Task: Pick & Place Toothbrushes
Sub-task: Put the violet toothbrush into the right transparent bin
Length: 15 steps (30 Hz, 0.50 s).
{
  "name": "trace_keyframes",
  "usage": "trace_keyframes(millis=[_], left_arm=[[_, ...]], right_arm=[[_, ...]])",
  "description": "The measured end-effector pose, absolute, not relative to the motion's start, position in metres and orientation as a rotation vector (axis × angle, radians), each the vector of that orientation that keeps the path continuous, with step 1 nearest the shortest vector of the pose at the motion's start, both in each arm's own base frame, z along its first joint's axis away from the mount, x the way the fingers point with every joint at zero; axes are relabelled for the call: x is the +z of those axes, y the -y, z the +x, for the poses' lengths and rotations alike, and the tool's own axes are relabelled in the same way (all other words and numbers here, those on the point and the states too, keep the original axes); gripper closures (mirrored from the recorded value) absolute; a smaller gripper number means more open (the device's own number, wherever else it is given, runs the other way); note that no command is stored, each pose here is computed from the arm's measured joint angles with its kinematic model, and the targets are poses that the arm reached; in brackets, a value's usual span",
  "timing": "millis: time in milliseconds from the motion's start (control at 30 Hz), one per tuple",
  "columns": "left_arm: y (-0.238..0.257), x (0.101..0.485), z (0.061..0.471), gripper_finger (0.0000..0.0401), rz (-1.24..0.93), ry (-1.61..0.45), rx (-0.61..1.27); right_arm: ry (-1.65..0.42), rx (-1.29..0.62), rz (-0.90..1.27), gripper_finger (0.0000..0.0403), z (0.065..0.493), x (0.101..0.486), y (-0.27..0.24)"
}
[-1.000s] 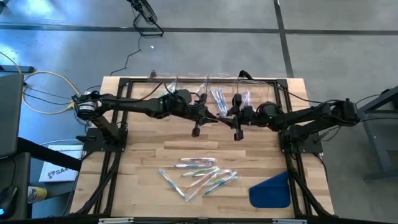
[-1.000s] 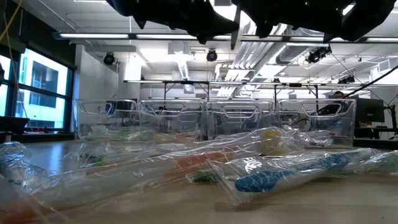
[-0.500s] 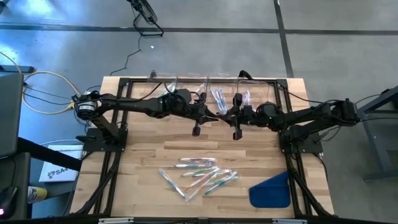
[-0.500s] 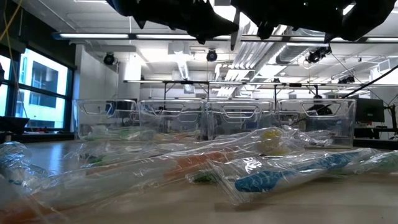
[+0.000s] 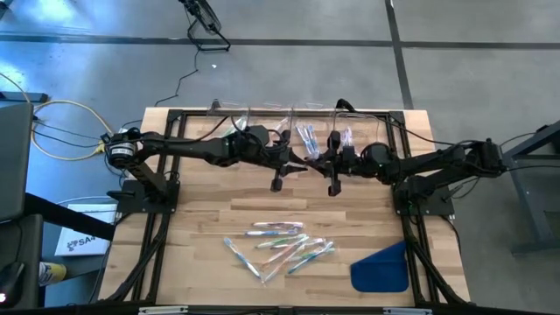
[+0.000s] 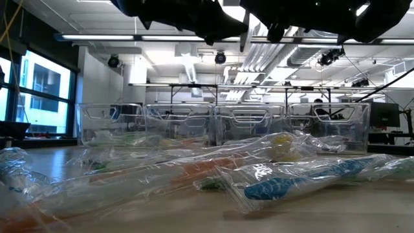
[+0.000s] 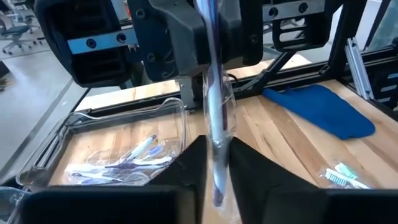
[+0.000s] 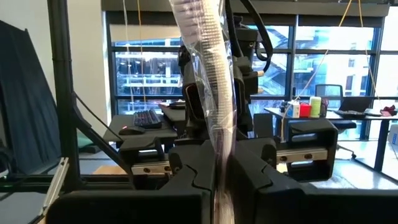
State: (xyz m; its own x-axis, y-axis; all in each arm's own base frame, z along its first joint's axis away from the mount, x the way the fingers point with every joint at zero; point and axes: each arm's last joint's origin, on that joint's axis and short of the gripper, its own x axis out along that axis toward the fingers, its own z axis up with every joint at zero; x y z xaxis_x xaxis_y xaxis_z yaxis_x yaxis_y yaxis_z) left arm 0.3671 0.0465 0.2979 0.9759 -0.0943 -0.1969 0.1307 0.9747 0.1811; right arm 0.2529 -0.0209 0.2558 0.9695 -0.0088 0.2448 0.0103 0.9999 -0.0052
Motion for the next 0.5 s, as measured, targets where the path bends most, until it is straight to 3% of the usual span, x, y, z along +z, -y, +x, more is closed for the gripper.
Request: trace_keyframes(millis=[267, 500], left_arm=[[-0.046, 0.302, 0.364, 0.0250, 0.290, -0.179, -0.124], [-0.047, 0.326, 0.341, 0.0239, 0.385, -0.177, -0.125]], right_arm=[[0.217, -0.007, 0.010, 0.0388, 0.254, 0.253, 0.021], [0.168, -0.103, -0.015, 0.0388, 0.240, 0.263, 0.022]])
